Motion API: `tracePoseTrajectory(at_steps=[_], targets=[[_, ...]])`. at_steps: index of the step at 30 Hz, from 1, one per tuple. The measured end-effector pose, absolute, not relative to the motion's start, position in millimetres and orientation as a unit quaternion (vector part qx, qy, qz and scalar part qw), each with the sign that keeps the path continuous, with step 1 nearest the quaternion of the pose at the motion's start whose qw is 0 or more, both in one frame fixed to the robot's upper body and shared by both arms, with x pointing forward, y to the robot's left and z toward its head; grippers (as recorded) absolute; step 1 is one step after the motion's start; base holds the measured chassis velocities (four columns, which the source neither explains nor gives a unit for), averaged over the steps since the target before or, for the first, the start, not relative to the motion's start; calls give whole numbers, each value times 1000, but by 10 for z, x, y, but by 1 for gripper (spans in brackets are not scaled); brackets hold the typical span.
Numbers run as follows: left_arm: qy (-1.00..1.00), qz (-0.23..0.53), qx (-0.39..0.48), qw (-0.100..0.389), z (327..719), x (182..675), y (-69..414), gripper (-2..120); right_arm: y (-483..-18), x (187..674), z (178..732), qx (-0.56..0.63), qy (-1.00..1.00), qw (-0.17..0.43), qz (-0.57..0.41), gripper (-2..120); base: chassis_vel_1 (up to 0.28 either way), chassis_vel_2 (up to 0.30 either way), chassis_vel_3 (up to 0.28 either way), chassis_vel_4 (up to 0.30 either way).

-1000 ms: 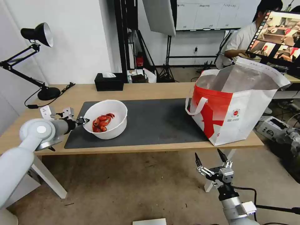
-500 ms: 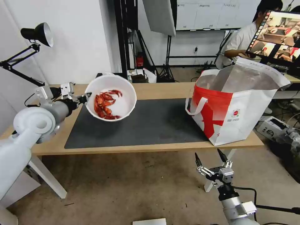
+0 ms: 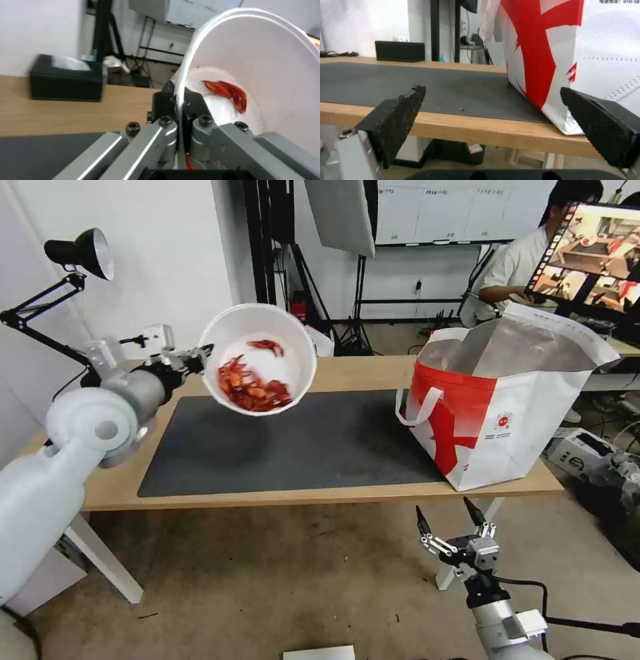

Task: Pick up the trash from the table and place it into the takeout bag.

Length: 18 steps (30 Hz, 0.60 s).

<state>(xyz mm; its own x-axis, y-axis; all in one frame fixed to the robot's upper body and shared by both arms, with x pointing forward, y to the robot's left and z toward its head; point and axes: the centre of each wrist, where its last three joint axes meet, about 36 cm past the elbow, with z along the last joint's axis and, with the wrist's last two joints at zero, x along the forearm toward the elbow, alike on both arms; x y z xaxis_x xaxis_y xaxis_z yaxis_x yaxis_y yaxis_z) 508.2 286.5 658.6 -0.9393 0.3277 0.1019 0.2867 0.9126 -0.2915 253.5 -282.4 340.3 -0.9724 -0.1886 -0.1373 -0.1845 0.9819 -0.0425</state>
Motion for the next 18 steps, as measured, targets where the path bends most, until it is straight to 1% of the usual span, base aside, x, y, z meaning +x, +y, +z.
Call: tracePoseTrajectory(at_steps=[2,5,6,9,14,16,17,18], targets=[[-974,139,-163,74,6624,5130,2787,0,-2824,2535,3403,-94,993,70,-15,100,0,0,0,0],[-969,145,-186,76,6724,5333,2503,0,-2824,2535,3403,-94,993,71,-15,100,0,0,0,0],[-969,145,-186,76,6724,5333,2503,0,-2824,2535,3403,-94,993,71,-15,100,0,0,0,0],[-963,153,-206,79,6819,5489,2238,0,-2824,2535,3403,-94,993,71,-15,100,0,0,0,0],[-960,156,-218,84,6854,5559,2069,0,-2824,2535,3404,-94,993,71,-15,100,0,0,0,0],[-955,161,-234,88,6930,5648,1851,0,-2824,2535,3404,-94,993,71,-15,100,0,0,0,0],[-955,161,-234,88,6930,5648,1851,0,-2824,2535,3404,-94,993,71,-15,100,0,0,0,0],[-952,163,-246,87,7003,5715,1683,0,-2824,2535,3403,-94,993,71,-15,100,0,0,0,0]])
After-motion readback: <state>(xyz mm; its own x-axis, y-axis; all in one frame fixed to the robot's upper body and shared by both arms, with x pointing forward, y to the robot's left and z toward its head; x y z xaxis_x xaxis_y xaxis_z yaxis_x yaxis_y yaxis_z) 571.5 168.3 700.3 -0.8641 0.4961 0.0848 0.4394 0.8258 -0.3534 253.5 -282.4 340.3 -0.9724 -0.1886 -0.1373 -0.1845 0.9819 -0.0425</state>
